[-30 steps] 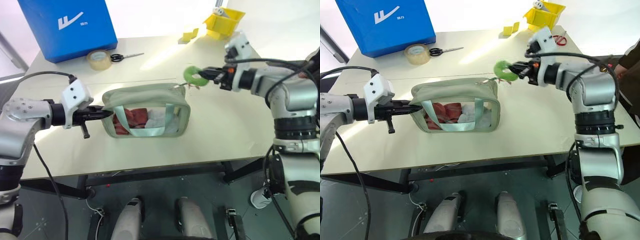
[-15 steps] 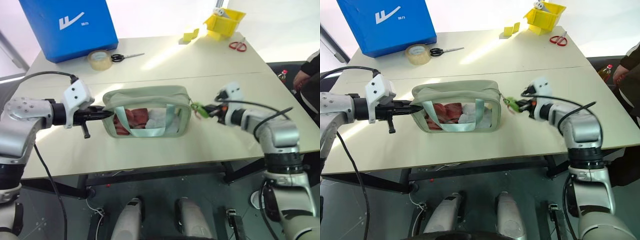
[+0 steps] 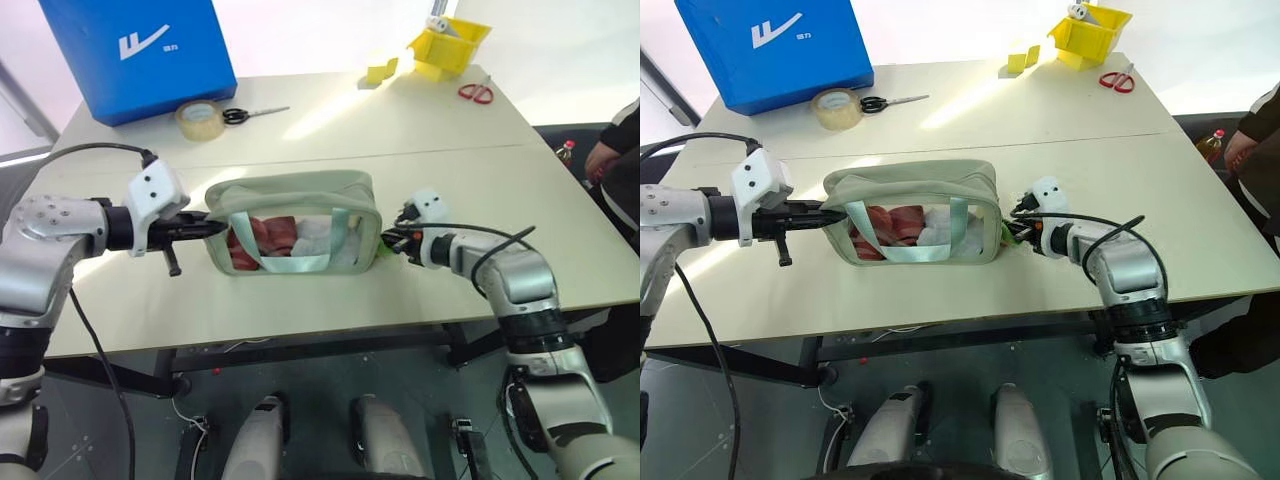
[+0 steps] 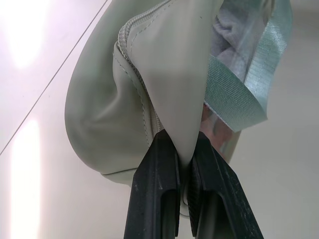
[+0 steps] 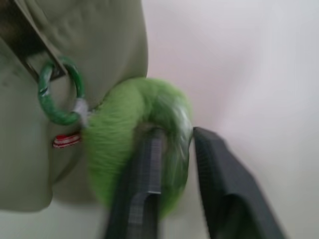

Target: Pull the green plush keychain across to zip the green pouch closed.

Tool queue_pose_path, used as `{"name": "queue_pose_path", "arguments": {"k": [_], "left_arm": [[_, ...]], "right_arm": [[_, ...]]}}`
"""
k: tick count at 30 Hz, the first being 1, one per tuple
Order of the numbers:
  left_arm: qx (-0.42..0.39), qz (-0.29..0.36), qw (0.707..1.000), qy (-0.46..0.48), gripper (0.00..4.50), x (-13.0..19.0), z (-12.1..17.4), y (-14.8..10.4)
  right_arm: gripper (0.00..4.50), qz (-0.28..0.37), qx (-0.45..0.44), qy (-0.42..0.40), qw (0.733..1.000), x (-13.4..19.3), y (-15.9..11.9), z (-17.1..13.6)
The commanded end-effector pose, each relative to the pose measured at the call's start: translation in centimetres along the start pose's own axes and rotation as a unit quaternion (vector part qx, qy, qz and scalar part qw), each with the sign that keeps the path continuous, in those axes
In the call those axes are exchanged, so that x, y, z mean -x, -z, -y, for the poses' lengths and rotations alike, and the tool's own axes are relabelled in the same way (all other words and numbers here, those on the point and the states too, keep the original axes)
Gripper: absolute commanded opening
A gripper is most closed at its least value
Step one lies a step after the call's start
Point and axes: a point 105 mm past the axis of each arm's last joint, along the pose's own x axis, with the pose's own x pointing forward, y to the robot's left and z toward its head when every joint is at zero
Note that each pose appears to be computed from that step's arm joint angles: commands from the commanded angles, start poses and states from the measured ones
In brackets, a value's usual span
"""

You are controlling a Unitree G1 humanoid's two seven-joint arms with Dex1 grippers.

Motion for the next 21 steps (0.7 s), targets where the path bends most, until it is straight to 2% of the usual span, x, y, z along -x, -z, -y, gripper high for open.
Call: {"name": "queue_pose_path", "arguments": {"k": [1,4,7,10,13,16,17,21], "left_arm": [[-0.008,-0.006,1.000,-0.008,0.00,0.4,-0.3,-0.1],[-0.004,-0.005,1.000,-0.013,0.00,0.5,-0.5,-0.1],[0.009,0.004,1.000,-0.022,0.00,1.1,-1.2,-0.5],[0.062,0.048,0.997,-0.013,1.10,2.1,-1.8,-2.1],[0.103,0.079,0.991,-0.009,2.63,3.4,-2.3,-3.6],[0.125,0.084,0.989,-0.007,4.20,4.7,-2.7,-4.3],[0.132,0.088,0.987,-0.002,4.41,5.1,-2.6,-4.6],[0.123,0.095,0.987,-0.037,4.41,6.9,-3.7,-5.2]], "right_arm": [[2.99,0.050,0.050,-0.018,0.997,2.8,-4.1,0.7],[4.48,0.049,0.091,-0.037,0.994,4.8,-5.2,1.2],[4.48,0.058,0.137,-0.109,0.983,7.8,-7.4,0.0],[4.50,0.072,0.163,-0.174,0.968,9.7,-9.4,-2.1],[4.50,0.081,0.172,-0.213,0.958,10.2,-10.2,-3.8],[4.50,0.087,0.178,-0.225,0.954,9.9,-10.7,-4.7],[4.50,0.088,0.178,-0.225,0.954,9.7,-10.7,-4.9],[4.50,0.095,0.171,-0.222,0.955,9.1,-10.9,-5.1]]}}
